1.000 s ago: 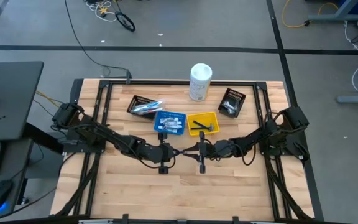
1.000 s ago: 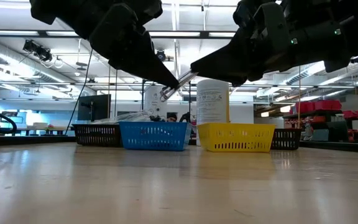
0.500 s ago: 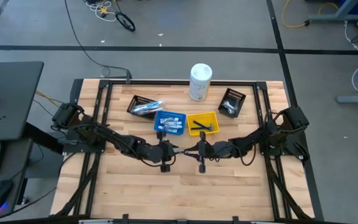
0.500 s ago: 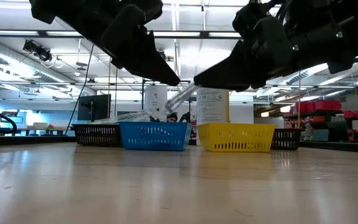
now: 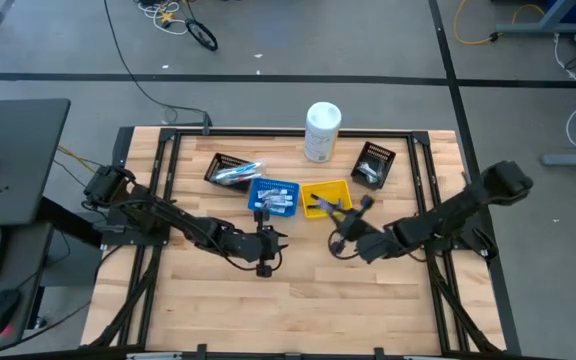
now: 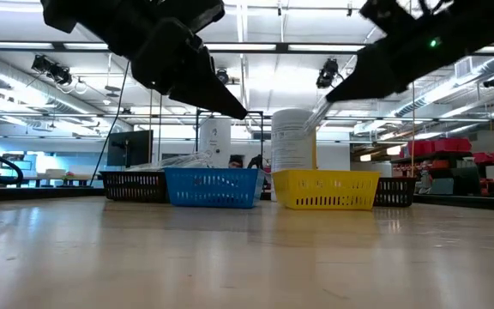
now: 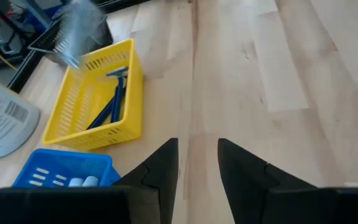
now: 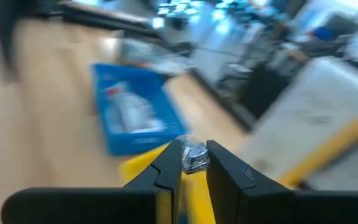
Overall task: Pick & Place Travel size toiletries
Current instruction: Put the silver nail cutter into the right black bin
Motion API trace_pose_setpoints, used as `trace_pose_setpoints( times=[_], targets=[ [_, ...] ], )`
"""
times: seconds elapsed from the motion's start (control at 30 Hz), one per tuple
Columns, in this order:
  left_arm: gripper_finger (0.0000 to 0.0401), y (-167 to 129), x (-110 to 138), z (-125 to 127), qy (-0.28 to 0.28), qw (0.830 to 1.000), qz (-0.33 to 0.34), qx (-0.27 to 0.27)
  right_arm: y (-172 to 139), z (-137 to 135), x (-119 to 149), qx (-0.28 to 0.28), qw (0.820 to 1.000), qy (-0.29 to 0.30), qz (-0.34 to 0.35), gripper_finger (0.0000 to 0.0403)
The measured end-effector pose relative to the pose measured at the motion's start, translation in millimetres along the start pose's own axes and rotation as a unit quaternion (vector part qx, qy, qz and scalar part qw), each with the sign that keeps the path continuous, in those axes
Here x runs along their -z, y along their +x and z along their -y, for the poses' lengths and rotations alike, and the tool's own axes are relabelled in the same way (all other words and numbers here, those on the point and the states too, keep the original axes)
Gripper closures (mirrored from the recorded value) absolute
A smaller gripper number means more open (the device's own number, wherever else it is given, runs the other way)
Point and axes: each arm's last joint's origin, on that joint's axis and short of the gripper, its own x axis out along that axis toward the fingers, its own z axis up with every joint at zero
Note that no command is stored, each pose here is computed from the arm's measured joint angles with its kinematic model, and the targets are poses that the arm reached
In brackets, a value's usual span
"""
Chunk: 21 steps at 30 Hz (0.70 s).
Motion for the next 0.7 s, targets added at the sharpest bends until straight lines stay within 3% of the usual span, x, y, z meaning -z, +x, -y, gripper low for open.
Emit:
trace_pose_setpoints(
  times=[0.2,0.3,0.47,0.7],
  targets=[
    [0.028,0.0,0.0,0.5,0.001,1.0,0.0,0.008,-4.0,39.0,-8.7,0.096,0.995,-0.008,-0.018,0.0343],
    [0.0281,0.0,-0.3,0.5,-0.008,1.0,0.001,0.008,5.4,60.3,-2.7,0.126,0.99,0.029,-0.054,0.0343],
    [0.0282,0.0,-0.6,0.5,-0.001,1.0,0.003,0.008,26.1,89.7,19.3,0.16,0.971,0.098,-0.146,0.0343],
    [0.0281,0.0,-1.3,0.4,0.003,1.0,0.006,0.007,44.9,114.9,30.1,0.172,0.956,0.12,-0.207,0.0343]
  ],
)
